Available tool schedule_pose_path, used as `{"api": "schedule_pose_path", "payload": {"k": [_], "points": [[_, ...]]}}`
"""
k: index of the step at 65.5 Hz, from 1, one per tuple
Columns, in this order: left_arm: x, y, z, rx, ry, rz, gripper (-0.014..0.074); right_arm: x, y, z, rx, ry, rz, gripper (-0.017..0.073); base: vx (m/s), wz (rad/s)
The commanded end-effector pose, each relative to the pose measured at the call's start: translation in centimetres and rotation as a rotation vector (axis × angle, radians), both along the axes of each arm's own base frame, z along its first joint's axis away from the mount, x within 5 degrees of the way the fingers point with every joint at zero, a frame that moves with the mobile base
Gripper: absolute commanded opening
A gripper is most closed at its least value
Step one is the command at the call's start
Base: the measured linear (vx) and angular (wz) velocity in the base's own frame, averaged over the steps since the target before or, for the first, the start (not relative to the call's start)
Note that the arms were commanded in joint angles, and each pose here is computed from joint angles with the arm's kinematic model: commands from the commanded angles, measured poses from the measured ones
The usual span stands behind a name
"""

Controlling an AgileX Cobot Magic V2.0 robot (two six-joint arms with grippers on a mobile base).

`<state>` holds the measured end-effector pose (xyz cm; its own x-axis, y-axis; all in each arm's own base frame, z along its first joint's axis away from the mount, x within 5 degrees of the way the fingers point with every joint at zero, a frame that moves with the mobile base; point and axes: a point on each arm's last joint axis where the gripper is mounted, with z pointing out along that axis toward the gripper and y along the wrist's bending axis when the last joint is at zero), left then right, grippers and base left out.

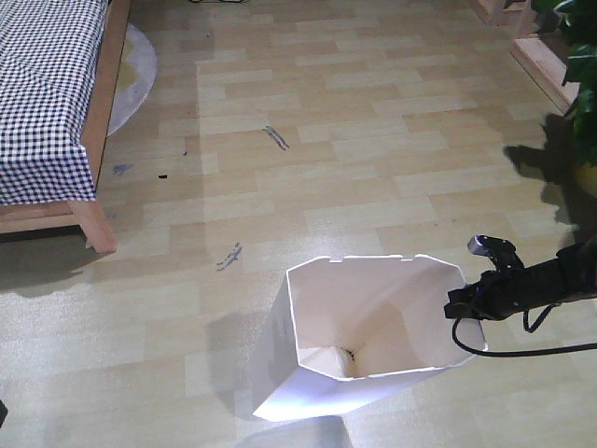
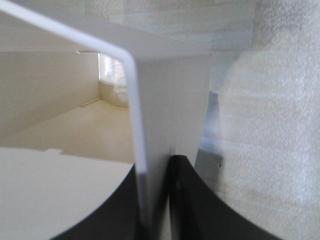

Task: Move trash bin to bedside with robot
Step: 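Hold the bin in the right gripper while the base turns toward the bed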

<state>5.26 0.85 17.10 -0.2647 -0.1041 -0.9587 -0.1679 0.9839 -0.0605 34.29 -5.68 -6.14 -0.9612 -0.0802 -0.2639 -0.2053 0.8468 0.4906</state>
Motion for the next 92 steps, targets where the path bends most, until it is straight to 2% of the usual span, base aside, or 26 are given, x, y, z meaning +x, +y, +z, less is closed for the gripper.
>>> {"api": "schedule_pose_path", "payload": {"k": [1, 92], "points": [[0.08, -0.03, 0.54, 0.004, -0.077, -0.004, -0.0006, 1.63, 0.85, 4.14, 0.196, -0.079, -0.021, -0.0005, 0.32, 0.06], [0.08, -0.03, 0.54, 0.004, -0.077, -0.004, -0.0006, 1.61, 0.90, 4.18, 0.203, -0.079, -0.019, -0.0005, 0.35, 0.03]]}}
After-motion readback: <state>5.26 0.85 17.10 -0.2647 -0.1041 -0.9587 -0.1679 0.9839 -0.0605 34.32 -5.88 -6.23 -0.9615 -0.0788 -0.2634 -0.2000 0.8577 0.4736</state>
